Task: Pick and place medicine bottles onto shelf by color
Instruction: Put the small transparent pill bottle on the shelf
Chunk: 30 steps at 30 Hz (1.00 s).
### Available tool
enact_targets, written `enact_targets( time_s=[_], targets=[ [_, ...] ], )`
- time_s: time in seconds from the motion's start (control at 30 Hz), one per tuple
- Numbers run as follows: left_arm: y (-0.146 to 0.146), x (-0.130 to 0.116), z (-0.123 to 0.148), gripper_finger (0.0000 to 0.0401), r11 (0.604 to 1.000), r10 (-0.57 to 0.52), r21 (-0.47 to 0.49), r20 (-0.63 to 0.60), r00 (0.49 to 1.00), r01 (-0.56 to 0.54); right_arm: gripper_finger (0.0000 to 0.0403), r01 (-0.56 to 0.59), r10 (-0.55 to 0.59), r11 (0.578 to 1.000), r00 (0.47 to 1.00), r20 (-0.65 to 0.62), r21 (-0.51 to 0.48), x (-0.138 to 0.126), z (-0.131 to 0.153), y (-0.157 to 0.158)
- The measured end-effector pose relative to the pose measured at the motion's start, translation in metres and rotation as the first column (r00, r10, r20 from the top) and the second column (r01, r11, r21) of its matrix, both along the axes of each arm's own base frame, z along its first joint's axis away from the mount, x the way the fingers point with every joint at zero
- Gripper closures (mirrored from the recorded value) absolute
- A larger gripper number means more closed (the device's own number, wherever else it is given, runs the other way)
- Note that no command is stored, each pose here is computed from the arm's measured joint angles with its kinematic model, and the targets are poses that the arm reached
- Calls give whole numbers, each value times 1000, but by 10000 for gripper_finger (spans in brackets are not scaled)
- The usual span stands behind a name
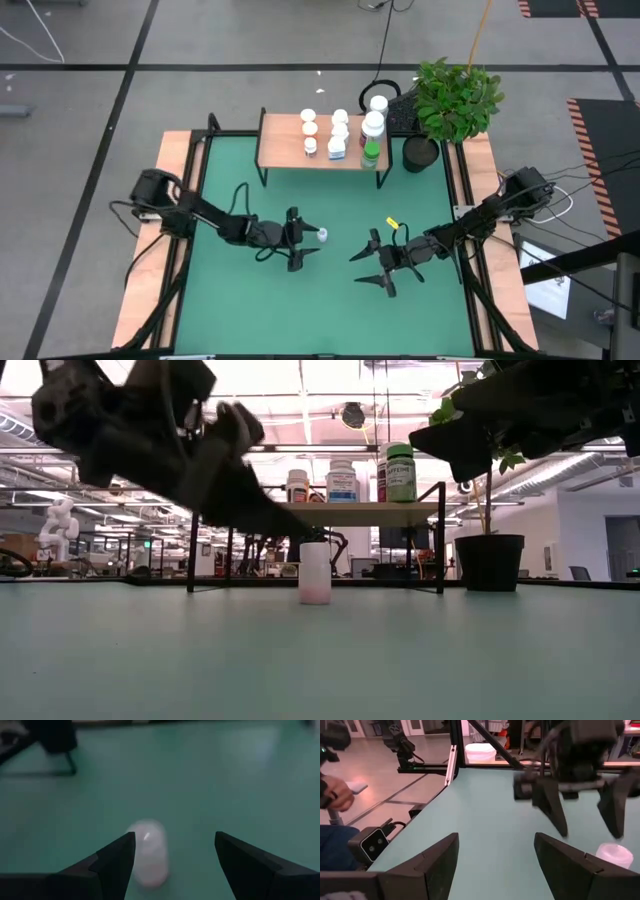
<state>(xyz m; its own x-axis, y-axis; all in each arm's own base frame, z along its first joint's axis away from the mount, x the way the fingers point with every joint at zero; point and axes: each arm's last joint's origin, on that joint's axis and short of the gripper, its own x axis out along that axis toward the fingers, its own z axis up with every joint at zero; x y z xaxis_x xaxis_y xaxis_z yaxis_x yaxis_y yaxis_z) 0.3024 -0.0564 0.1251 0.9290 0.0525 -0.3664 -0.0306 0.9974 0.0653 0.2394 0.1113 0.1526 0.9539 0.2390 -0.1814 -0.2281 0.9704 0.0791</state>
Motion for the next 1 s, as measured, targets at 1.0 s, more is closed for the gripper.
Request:
enact_targets(
  time_s=[1.0],
  targets=[
    [19,11,-4,128,957,221,-183,-35,975,-224,149,455,-457,889,883,-104,-43,22,-17,-35]
  ],
)
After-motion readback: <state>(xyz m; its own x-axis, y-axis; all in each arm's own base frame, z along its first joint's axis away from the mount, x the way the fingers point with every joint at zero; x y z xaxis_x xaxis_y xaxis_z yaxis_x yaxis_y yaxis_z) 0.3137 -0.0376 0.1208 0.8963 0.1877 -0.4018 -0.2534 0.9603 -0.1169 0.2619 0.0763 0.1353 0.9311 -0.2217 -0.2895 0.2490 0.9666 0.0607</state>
